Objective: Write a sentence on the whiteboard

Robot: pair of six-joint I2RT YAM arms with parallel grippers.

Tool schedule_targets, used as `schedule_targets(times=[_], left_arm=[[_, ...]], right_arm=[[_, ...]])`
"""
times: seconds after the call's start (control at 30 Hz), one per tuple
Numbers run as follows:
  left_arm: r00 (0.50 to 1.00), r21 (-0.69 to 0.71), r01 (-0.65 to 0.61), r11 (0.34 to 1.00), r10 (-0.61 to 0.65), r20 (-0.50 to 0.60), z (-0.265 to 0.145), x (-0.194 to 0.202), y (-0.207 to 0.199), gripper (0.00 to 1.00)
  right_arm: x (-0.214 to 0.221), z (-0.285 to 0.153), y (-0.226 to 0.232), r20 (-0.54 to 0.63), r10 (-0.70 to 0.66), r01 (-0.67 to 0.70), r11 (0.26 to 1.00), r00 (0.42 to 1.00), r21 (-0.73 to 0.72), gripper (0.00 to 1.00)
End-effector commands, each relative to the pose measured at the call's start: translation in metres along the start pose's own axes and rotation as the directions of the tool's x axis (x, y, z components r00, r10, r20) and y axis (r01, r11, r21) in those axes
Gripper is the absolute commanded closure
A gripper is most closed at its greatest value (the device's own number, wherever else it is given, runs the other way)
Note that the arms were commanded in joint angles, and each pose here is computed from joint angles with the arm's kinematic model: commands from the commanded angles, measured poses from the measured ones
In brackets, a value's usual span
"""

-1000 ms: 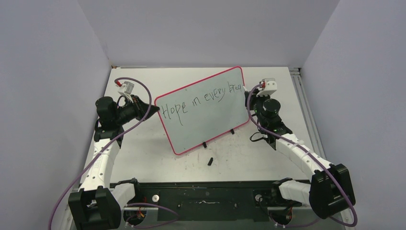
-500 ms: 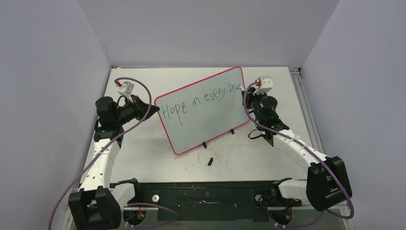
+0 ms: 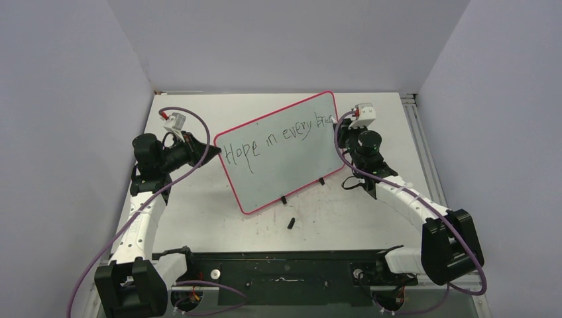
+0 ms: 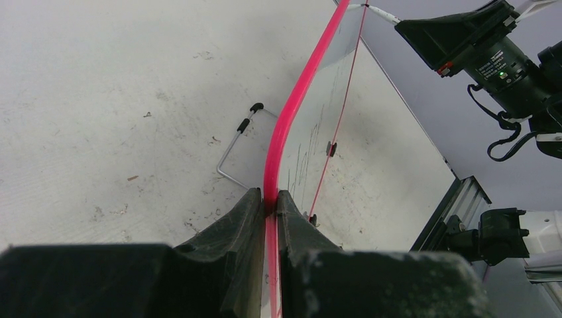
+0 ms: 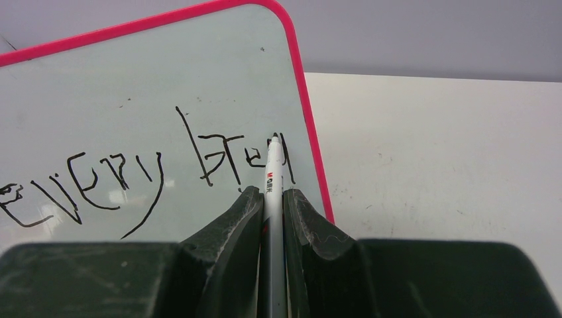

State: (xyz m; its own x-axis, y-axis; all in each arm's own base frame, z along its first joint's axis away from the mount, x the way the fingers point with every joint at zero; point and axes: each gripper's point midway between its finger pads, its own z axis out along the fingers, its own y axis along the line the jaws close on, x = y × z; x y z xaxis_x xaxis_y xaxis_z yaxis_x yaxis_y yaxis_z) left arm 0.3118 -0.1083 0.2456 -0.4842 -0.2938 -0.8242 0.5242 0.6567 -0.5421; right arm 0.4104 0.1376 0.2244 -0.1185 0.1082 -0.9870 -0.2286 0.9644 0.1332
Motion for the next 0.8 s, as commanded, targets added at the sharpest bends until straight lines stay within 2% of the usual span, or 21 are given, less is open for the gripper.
schedule_targets(times=[0.0,0.27,0.77], left_arm=[[0.999,0.001,-0.033,0.999,0.033,0.005,0.000,-0.008,-0.003,1.00],[0.999,0.001,-0.034,0.999,0.034,0.006,0.000,-0.009,-0.004,1.00],[0.999,0.000,-0.034,0.999,0.034,0.006,0.000,-0.009,-0.003,1.00]], right_arm=[[-0.032,0.007,0.002,0.089,0.006,-0.006,1.000,0.996,-0.003,0.95],[-0.033,0.008,-0.009,0.098,0.008,-0.013,0.998,0.995,0.055,0.95],[-0.059,0.000,0.000,0.153,0.009,-0.010,1.000,0.988,0.008,0.95]])
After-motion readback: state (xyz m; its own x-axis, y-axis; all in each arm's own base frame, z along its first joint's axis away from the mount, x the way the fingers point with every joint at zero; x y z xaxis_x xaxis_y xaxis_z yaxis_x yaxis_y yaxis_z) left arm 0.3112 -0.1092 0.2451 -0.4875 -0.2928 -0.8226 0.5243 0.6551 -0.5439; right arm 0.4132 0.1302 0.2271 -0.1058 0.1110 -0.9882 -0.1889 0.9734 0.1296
